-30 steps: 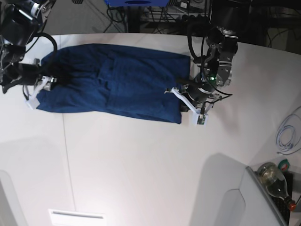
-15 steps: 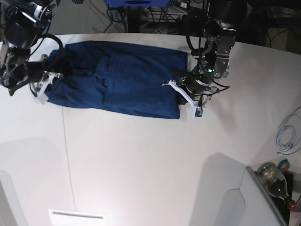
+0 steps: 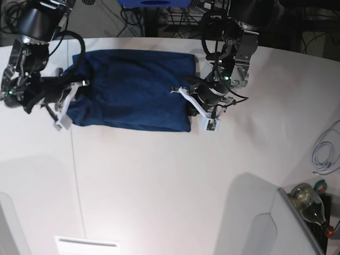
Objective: Layout the t-shirt on the table in an organized manner, then fold the t-shirt properly
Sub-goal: 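Fold the shirt ends toward each other with both grippers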
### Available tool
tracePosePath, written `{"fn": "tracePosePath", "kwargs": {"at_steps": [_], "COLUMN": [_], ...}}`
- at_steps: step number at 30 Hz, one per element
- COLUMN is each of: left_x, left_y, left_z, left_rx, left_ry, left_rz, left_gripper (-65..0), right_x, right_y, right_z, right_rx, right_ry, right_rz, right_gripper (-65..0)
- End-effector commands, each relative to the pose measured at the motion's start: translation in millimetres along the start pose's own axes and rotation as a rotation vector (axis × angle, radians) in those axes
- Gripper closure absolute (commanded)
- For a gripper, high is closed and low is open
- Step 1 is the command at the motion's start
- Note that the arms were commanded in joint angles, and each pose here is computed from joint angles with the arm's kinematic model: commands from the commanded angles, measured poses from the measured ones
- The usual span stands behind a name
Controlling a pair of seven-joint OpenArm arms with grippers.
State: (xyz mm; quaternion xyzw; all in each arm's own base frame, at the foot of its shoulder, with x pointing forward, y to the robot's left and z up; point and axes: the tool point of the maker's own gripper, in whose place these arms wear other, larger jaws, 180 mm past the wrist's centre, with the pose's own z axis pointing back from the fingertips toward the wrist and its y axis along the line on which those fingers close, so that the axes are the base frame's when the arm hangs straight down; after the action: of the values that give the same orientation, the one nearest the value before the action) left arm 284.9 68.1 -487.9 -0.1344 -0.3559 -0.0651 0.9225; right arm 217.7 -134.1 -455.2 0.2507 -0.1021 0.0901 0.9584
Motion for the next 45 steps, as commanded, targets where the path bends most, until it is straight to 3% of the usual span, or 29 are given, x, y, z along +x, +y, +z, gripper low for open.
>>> {"fn": "tracePosePath", "kwargs": {"at_steps": [1,12,18,30,37,45], "left_x": [13.0,14.5,12.8,13.0,13.3,10.8], "left_y": [-2.8,-10.6,-31.2,-35.7,-37.8,-38.0], "left_z": [-0.1,-2.7,-4.6,-5.2,-5.5,-5.0], "left_rx": [-0.009,-0.021,-0.065,-0.072,-0.075,-0.075], "left_ry": [-0.035,-0.037,-0.031,-0.033,-0.034,-0.03], "left_rz": [-0.001,0.006,-0.024,-0.012,-0.009,-0.007], "left_gripper": [0.0,0.0,0.0,0.0,0.0,0.0], "right_x": [17.1,39.4,41.1,46.7,43.2,44.4], "right_y": [2.7,34.7,68.6,93.4,100.3,110.4], "right_z": [8.5,34.1,30.2,19.3,-8.7,-21.7], "right_rx": [-0.007,-0.07,-0.05,0.011,0.089,0.139], "right_ry": [-0.05,-0.149,-0.134,-0.156,-0.075,-0.054], "right_rz": [0.039,0.198,0.332,0.327,0.31,0.289], "right_gripper": [-0.8,-0.8,-0.8,-0.8,-0.8,-0.8]}}
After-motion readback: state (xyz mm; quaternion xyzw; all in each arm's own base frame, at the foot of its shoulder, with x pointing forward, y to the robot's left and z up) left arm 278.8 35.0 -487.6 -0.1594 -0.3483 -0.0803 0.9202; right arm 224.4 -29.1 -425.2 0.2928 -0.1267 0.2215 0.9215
